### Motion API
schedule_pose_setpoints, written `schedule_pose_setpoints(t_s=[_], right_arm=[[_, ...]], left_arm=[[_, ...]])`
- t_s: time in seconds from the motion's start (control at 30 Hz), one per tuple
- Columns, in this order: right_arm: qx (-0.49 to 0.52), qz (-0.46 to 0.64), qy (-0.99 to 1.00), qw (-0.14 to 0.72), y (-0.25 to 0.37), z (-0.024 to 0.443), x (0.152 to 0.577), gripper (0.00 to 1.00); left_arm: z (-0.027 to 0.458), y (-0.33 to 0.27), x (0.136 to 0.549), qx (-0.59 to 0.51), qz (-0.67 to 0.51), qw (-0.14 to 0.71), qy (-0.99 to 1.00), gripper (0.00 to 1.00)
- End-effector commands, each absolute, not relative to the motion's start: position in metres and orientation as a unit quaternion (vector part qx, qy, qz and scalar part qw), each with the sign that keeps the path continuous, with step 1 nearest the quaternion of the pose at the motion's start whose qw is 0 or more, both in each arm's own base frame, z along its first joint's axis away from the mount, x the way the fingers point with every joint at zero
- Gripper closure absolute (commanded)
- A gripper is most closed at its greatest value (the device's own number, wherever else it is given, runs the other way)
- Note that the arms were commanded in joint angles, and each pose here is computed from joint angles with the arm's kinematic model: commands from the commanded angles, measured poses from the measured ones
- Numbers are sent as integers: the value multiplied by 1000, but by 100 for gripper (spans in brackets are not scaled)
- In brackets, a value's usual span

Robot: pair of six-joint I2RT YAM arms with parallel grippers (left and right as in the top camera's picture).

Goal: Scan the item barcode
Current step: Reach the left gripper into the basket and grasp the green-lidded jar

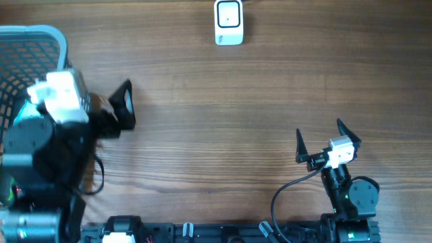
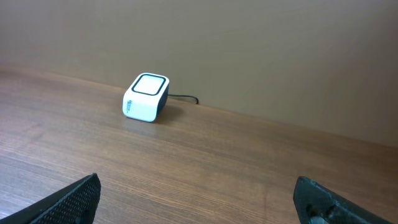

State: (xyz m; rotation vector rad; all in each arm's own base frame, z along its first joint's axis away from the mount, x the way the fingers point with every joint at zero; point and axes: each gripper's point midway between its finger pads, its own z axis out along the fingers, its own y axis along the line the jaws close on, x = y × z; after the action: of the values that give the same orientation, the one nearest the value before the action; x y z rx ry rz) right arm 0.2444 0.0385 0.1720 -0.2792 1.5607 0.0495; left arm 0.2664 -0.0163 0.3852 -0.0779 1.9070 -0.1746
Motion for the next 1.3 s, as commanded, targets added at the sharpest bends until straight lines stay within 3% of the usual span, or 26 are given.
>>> schedule_pose_setpoints(t_s=[0.0, 0.1, 0.33, 0.6, 0.73, 0.93, 1.27], right_arm=[[-124, 14, 699, 704, 36, 173, 245, 1], [-124, 14, 699, 704, 36, 173, 245, 0], [-124, 13, 699, 704, 36, 173, 245, 0], [-124, 14, 699, 704, 36, 173, 245, 0], [-124, 14, 699, 704, 36, 173, 245, 0], [-124, 14, 699, 704, 36, 173, 245, 0], [-124, 14, 699, 704, 36, 173, 245, 0]], left_arm=[[372, -28, 271, -13, -98, 528, 844, 0], [346, -34, 269, -9, -112, 475, 873, 0], [334, -30, 287, -57, -122, 454, 881, 0], [386, 57, 290, -288, -56, 516, 805, 0], [389, 129, 278, -427, -3, 492, 759, 0], [309, 217, 255, -620, 30, 347, 703, 0], [177, 241, 284, -656, 8, 142, 742, 0]])
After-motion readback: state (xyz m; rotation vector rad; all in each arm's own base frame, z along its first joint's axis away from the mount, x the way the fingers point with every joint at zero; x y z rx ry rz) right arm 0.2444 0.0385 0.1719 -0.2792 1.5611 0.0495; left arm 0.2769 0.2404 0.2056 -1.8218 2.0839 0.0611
